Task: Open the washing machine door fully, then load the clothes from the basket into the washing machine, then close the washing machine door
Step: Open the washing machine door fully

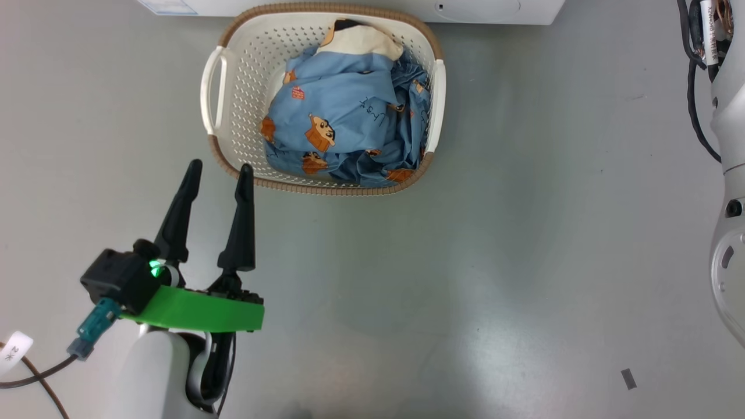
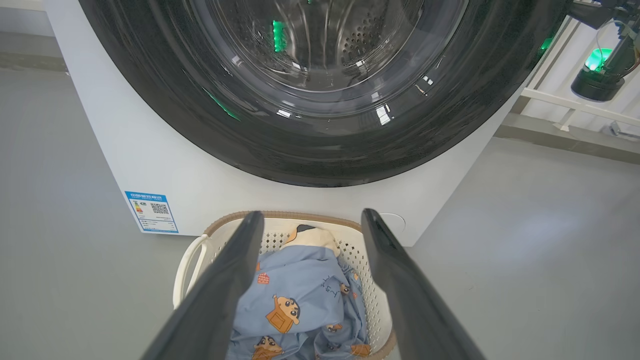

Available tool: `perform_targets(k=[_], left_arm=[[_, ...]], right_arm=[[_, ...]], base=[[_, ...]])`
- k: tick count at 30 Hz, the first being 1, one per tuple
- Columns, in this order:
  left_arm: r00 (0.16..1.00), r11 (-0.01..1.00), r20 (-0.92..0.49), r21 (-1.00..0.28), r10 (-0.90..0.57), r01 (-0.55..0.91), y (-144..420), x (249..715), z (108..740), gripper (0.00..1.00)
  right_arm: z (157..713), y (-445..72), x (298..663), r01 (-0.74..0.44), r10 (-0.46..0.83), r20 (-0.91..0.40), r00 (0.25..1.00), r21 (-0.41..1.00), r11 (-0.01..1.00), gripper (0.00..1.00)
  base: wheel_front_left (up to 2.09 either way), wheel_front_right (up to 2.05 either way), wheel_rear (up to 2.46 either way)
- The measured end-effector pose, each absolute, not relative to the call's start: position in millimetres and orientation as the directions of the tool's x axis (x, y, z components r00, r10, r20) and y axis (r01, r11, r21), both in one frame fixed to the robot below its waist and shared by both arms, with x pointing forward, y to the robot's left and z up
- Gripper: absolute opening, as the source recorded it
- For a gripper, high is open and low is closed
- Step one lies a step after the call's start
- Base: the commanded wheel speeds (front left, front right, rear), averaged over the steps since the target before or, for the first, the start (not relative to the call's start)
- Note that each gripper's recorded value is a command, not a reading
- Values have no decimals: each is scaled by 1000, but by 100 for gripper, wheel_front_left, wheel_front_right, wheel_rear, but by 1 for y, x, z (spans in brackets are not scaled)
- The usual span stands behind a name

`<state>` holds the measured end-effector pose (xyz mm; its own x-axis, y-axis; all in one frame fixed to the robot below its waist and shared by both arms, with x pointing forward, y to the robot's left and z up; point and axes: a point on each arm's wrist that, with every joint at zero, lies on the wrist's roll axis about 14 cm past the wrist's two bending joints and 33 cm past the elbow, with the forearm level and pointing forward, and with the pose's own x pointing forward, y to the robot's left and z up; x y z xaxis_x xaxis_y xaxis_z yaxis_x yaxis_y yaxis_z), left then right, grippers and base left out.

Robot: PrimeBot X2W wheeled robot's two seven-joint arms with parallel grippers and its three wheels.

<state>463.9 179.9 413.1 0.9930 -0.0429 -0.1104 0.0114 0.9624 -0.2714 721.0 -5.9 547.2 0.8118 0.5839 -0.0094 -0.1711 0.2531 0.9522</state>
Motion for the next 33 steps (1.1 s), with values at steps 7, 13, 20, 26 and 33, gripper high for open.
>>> perform_targets(k=[7, 13, 20, 26, 33], left_arm=[[993, 962, -105, -272, -45, 15, 179, 466, 414, 100], [996, 962, -74, -271, -50, 28, 178, 471, 424, 100], [997, 961, -52, -274, -57, 41, 175, 473, 431, 100], [998, 961, -22, -273, -58, 50, 175, 474, 442, 100], [998, 962, 11, -264, -65, 66, 172, 474, 455, 100]], right_arm=[[547, -2, 716, -178, 634, -22, 773, 952, 250, 0], [548, 0, 706, -198, 679, -27, 733, 947, 251, 0], [549, 7, 688, -220, 750, -25, 661, 949, 225, 0], [553, 12, 672, -234, 800, -14, 600, 953, 193, 0], [552, 20, 648, -221, 869, -27, 493, 963, 155, 0]], base=[[0, 0, 0], [0, 0, 0], [0, 0, 0], [0, 0, 0], [0, 0, 0]])
